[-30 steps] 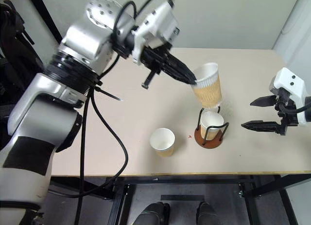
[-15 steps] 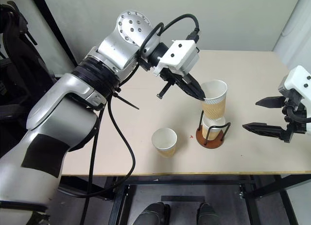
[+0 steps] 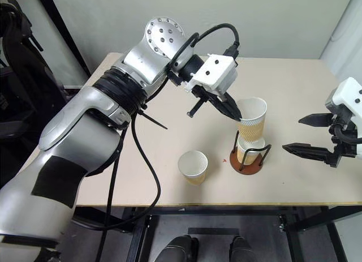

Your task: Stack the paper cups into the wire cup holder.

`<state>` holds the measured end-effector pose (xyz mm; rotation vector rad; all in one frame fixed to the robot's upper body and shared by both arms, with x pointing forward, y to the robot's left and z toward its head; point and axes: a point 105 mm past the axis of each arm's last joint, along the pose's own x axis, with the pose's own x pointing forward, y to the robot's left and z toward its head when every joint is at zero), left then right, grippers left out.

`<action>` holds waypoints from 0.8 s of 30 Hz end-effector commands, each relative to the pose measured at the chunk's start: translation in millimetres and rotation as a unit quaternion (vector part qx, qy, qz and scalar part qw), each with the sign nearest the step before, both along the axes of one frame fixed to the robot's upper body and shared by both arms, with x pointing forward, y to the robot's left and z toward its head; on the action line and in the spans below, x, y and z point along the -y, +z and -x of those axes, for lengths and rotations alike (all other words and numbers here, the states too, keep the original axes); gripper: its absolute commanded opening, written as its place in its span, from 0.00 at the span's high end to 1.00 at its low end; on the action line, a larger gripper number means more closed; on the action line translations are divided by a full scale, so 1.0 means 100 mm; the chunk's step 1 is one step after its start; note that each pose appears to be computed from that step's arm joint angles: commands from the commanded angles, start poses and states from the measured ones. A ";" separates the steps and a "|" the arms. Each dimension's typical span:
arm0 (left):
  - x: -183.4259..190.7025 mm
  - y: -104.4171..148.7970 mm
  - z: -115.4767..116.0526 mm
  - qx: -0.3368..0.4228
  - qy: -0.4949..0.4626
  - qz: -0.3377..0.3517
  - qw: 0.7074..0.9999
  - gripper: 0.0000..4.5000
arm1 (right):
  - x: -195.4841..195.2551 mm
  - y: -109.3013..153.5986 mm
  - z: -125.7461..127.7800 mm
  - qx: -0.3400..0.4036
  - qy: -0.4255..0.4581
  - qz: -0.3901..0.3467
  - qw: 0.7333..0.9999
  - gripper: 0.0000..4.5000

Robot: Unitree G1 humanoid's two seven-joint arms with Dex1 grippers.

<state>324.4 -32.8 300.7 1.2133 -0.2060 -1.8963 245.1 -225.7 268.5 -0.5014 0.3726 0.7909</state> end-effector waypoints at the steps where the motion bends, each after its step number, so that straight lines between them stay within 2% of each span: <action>1: 0.04 0.01 0.06 0.012 -0.027 -0.011 1.000 0.99 | -0.01 0.12 0.05 0.029 0.000 0.009 1.000 0.00; 24: 0.16 -0.15 0.01 0.043 -0.040 -0.022 0.998 0.99 | -0.01 0.10 0.10 0.027 -0.011 0.007 1.000 0.00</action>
